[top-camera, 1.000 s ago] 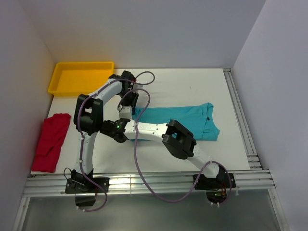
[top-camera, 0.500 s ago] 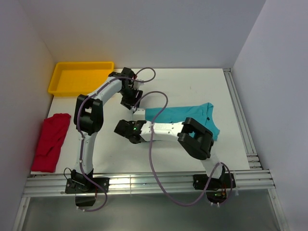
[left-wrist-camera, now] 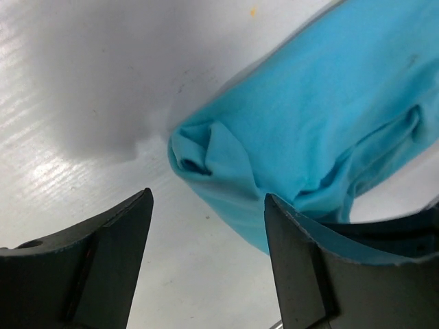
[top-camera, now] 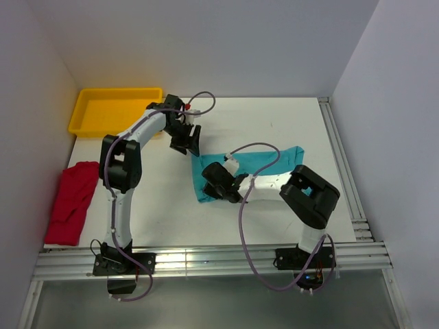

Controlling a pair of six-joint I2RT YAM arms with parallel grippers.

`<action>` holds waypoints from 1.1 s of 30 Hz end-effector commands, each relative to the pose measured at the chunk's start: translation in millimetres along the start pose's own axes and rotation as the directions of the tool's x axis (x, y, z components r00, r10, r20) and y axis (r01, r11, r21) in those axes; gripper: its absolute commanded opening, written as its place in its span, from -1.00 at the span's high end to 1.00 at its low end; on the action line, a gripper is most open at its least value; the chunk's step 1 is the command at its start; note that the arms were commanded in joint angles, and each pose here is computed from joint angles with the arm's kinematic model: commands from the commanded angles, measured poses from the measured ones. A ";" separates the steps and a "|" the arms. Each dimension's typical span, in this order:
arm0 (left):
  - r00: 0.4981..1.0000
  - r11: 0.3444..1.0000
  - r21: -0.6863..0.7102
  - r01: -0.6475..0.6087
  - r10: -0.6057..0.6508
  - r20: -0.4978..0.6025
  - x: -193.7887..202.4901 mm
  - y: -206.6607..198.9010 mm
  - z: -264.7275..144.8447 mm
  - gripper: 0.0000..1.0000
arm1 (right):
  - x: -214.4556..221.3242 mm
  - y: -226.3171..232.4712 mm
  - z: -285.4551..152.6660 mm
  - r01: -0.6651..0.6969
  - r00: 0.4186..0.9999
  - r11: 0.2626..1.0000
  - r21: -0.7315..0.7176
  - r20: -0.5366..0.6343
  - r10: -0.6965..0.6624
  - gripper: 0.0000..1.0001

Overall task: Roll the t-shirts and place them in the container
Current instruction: Roll the tshirt

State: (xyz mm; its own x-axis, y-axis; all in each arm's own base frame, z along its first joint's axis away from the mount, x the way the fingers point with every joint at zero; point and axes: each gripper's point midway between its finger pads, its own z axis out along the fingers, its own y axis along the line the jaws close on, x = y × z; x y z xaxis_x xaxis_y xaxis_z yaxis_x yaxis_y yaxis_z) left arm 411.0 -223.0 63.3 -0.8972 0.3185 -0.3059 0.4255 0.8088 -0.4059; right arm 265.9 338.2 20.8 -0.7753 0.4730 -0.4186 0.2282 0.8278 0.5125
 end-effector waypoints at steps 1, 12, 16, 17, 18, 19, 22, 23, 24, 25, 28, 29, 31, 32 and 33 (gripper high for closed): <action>0.995 0.992 0.122 -0.044 0.032 0.098 -14.1 -25.2 -29.9 -0.44 | -8.7 29.5 -6.1 -0.144 0.990 0.974 -0.174 -0.034 0.140 1.00; 0.997 0.973 0.233 0.004 -0.022 0.076 4.2 -21.9 -15.3 -0.57 | -5.3 22.4 3.7 -0.323 0.944 0.910 -0.259 -0.159 0.289 1.00; 0.998 0.975 0.219 0.030 -0.043 0.056 9.8 -14.1 -2.5 -0.53 | -4.5 15.9 6.9 -0.364 0.929 0.894 -0.262 -0.174 0.327 1.00; 0.998 0.975 0.222 0.034 -0.046 0.049 10.7 -13.6 0.7 -0.51 | -5.1 11.1 8.1 -0.381 0.922 0.888 -0.257 -0.175 0.345 1.00; 0.998 0.974 0.223 0.043 -0.053 0.043 11.6 -13.2 2.5 -0.49 | -4.6 10.7 9.1 -0.389 0.919 0.883 -0.263 -0.176 0.352 1.00; 0.998 0.975 0.219 0.046 -0.057 0.042 11.1 -12.2 3.2 -0.48 | -4.3 8.9 10.1 -0.394 0.917 0.881 -0.262 -0.176 0.358 1.00; 0.998 0.978 0.203 0.054 -0.061 0.029 12.2 -8.9 9.2 -0.37 | 1.4 7.3 11.0 -0.414 0.906 0.871 -0.265 -0.211 0.366 1.00; 0.998 0.978 0.200 0.054 -0.061 0.026 11.3 -8.5 12.0 -0.31 | 2.6 5.9 12.2 -0.415 0.905 0.871 -0.262 -0.213 0.367 1.00; 0.998 0.978 0.198 0.058 -0.063 0.020 11.8 -8.8 14.0 -0.17 | 2.6 6.9 12.7 -0.414 0.906 0.870 -0.267 -0.214 0.365 1.00; 0.998 0.979 0.194 0.059 -0.062 0.012 12.8 -10.2 15.6 -0.12 | 2.8 6.6 13.1 -0.417 0.905 0.870 -0.265 -0.215 0.368 1.00; 0.998 0.983 0.176 0.055 -0.056 0.001 12.7 -10.5 20.8 0.07 | 2.3 6.5 13.4 -0.420 0.903 0.865 -0.274 -0.218 0.370 1.00; 0.999 0.983 0.178 0.052 -0.052 -0.002 12.4 -12.9 22.4 0.07 | 2.3 7.7 13.1 -0.421 0.903 0.864 -0.276 -0.220 0.369 1.00; 0.999 0.983 0.176 0.050 -0.050 -0.003 11.1 -15.5 23.9 0.18 | 0.0 7.1 13.8 -0.421 0.903 0.864 -0.275 -0.217 0.371 1.00; 0.999 0.984 0.172 0.049 -0.049 -0.001 9.8 -15.9 23.3 0.21 | 0.0 7.2 13.9 -0.418 0.904 0.866 -0.273 -0.216 0.368 1.00; 0.999 0.985 0.165 0.045 -0.045 0.000 9.4 -16.7 24.0 0.31 | -2.2 7.0 14.0 -0.417 0.905 0.867 -0.272 -0.213 0.369 1.00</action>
State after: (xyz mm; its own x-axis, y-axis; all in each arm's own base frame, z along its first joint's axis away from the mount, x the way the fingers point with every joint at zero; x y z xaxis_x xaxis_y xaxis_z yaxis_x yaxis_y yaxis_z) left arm 389.3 -236.6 33.4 -0.9279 0.2792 -0.2472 0.3723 0.7308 -0.5721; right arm 274.1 352.0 20.2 -0.7516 0.6588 -0.0318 0.3478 0.4368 0.8296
